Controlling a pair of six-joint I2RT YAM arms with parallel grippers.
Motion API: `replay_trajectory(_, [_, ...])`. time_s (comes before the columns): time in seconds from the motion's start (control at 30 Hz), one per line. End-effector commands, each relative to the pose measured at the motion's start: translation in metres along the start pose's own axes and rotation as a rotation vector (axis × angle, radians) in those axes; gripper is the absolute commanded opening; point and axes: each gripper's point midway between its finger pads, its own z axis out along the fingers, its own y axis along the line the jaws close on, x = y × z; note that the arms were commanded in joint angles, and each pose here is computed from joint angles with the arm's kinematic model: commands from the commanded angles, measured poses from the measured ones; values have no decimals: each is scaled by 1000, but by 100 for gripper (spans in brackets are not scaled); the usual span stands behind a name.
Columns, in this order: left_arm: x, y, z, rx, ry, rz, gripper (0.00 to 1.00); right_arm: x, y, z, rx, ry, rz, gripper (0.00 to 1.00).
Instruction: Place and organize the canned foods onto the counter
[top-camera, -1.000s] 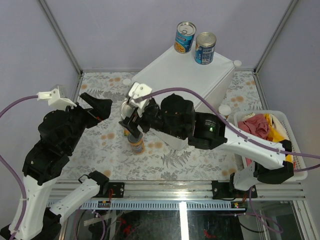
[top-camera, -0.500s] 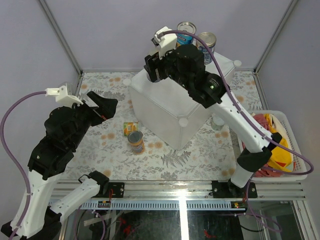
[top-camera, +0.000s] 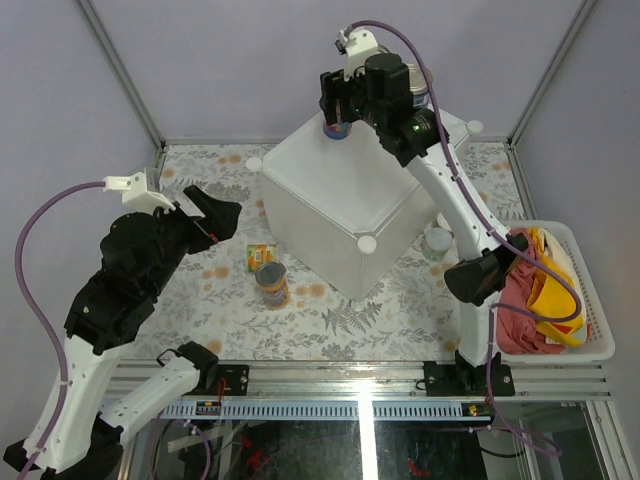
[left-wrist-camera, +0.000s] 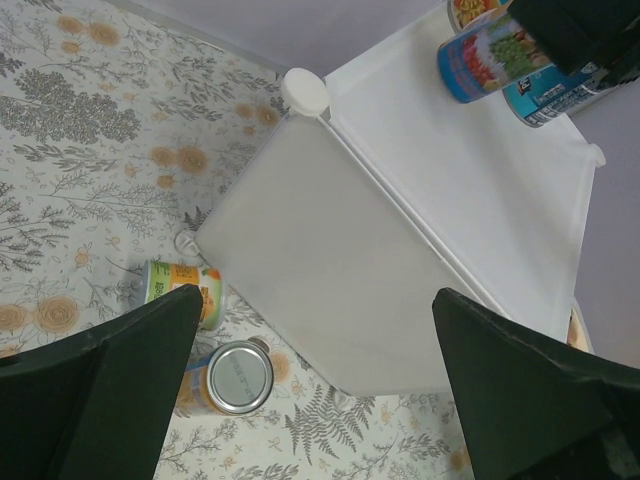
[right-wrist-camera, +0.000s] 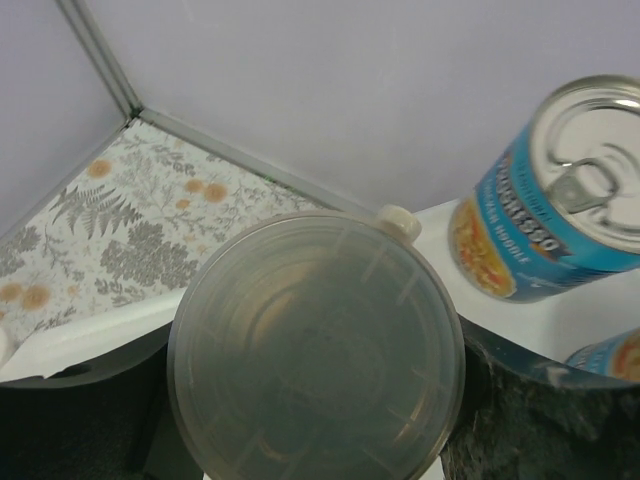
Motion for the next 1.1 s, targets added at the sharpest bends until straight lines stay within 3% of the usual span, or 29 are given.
replay_trajectory(0.0, [-5,-3,1,24,-29,14,100,-105,-21,-37,2,-316,55,0])
replay_trajectory(0.93, [10,4,18,0,-6,13,100,-76,-44,0,28,-242,50,0])
replay_trajectory(1.07, [10,4,19,-1,-4,15,100,-72,-45,3,31,-229,52,9])
